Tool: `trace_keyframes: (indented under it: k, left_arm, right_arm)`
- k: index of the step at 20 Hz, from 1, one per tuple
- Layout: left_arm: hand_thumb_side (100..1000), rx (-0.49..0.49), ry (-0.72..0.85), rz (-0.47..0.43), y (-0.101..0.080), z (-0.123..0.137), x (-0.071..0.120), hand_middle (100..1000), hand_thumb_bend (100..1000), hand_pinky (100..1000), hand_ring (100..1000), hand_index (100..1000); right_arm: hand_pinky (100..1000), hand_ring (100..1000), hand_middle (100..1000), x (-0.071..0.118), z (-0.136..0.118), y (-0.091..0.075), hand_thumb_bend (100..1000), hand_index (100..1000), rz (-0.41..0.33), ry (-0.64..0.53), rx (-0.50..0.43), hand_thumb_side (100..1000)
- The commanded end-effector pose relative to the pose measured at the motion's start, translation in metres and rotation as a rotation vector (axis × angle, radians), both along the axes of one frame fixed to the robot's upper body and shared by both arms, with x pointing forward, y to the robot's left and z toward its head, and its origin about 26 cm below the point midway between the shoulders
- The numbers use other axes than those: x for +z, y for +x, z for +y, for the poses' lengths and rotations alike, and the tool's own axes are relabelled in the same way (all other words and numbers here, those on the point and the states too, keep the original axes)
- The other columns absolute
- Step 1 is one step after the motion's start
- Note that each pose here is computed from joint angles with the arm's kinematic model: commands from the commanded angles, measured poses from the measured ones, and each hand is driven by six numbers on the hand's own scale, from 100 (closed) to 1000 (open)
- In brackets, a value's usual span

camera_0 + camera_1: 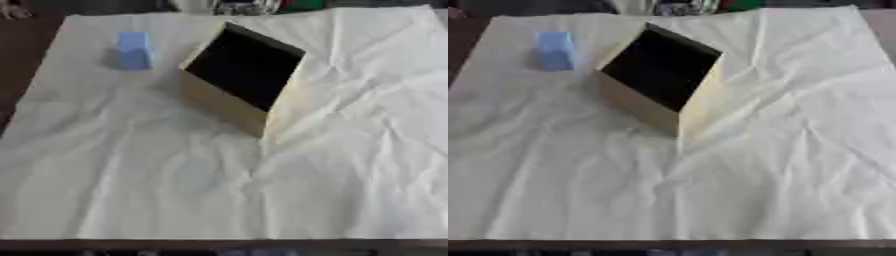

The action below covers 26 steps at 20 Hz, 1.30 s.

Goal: Pick up objects on the table and place them in the box.

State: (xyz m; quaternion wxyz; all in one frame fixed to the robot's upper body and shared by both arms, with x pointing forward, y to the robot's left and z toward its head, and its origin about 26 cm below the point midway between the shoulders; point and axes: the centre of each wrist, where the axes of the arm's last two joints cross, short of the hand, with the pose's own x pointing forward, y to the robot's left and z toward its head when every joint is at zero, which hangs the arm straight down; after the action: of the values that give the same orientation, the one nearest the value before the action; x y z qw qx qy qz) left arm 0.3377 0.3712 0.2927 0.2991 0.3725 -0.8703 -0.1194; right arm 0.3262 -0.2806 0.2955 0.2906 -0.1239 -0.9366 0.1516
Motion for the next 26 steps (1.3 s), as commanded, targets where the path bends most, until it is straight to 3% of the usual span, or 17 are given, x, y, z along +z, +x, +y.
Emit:
trace_keyframes:
  k: [1, 5, 10, 20, 26]
  left_arm:
    - [100, 0.042, 0.081, 0.001, 0.003, 0.012, 0.023, 621, 425, 588, 582, 787]
    - [100, 0.064, 0.113, 0.021, 0.010, 0.016, 0.033, 610, 398, 580, 573, 779]
    - [100, 0.091, 0.135, 0.118, 0.016, 0.018, 0.028, 616, 370, 570, 570, 787]
    - [100, 0.082, 0.289, 0.290, 0.046, 0.023, 0.029, 698, 450, 621, 628, 850]
    - [293, 0.048, 0.438, 0.381, 0.072, 0.025, 0.034, 741, 576, 666, 677, 877]
  right_arm:
    - [711, 668, 670, 0.010, 0.000, -0.002, 100, 813, -0.031, -0.020, -0.001, 352]
    - [710, 667, 669, 0.012, 0.002, -0.002, 100, 812, -0.038, -0.024, 0.010, 349]
    - [710, 665, 667, 0.014, 0.004, -0.003, 100, 811, -0.043, -0.024, 0.015, 353]
    - [708, 661, 662, 0.014, 0.007, -0.002, 100, 809, -0.040, -0.028, 0.030, 356]
    - [707, 659, 660, 0.016, 0.010, -0.001, 100, 809, -0.040, -0.034, 0.044, 362]
